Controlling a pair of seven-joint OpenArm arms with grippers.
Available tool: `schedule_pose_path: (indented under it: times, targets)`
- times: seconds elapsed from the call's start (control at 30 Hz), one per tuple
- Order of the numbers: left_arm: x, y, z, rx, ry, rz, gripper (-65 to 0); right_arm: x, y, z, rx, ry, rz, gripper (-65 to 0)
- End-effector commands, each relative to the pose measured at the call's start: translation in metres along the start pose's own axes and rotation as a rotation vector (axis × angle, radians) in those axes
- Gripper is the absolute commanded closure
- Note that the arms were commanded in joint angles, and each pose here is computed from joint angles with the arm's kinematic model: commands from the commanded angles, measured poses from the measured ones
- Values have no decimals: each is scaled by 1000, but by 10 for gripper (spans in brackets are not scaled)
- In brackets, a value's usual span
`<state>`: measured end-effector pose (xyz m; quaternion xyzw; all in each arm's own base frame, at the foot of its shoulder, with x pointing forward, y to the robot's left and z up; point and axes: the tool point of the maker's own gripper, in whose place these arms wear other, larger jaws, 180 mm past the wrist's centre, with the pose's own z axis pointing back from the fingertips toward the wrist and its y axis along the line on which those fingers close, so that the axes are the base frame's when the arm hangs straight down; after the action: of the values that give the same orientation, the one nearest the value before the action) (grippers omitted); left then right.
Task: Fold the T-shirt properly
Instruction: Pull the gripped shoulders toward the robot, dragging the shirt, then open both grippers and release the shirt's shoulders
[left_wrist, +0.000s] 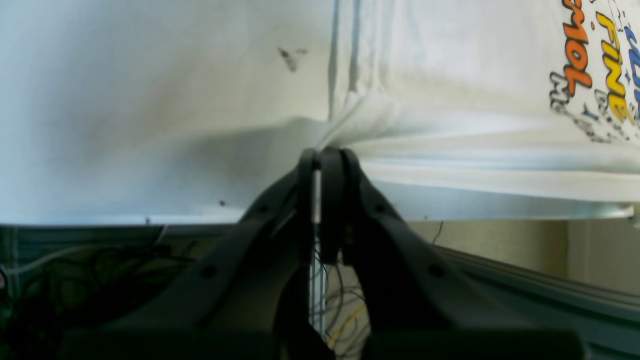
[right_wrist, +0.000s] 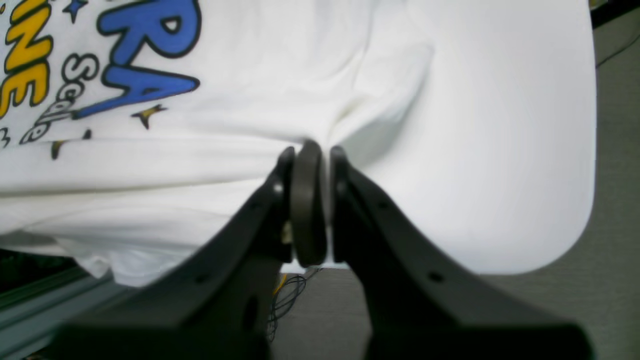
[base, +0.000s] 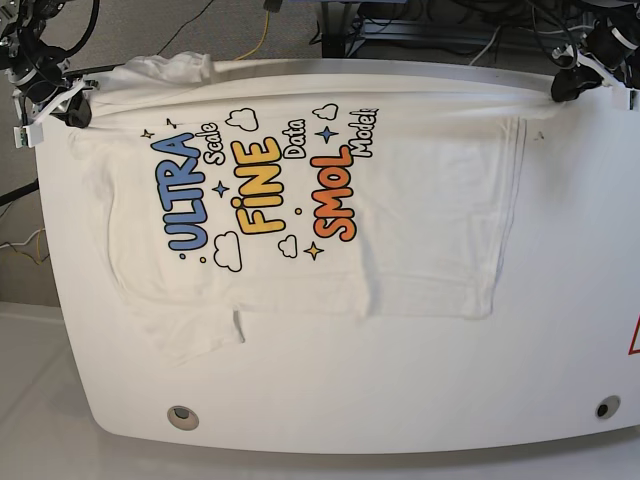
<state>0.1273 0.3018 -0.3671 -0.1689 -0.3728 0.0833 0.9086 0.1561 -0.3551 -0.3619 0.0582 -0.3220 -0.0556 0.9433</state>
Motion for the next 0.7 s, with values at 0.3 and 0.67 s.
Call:
schedule_pose_path:
  times: [0.3,0.67]
  targets:
    - [37,-19,-33,-45,-60,-112,0,39,-5,2,-28,-85,43,0]
    - [59,-44,-64,-120,-72,-164,0,59,3,-13,-37,-105,96,0]
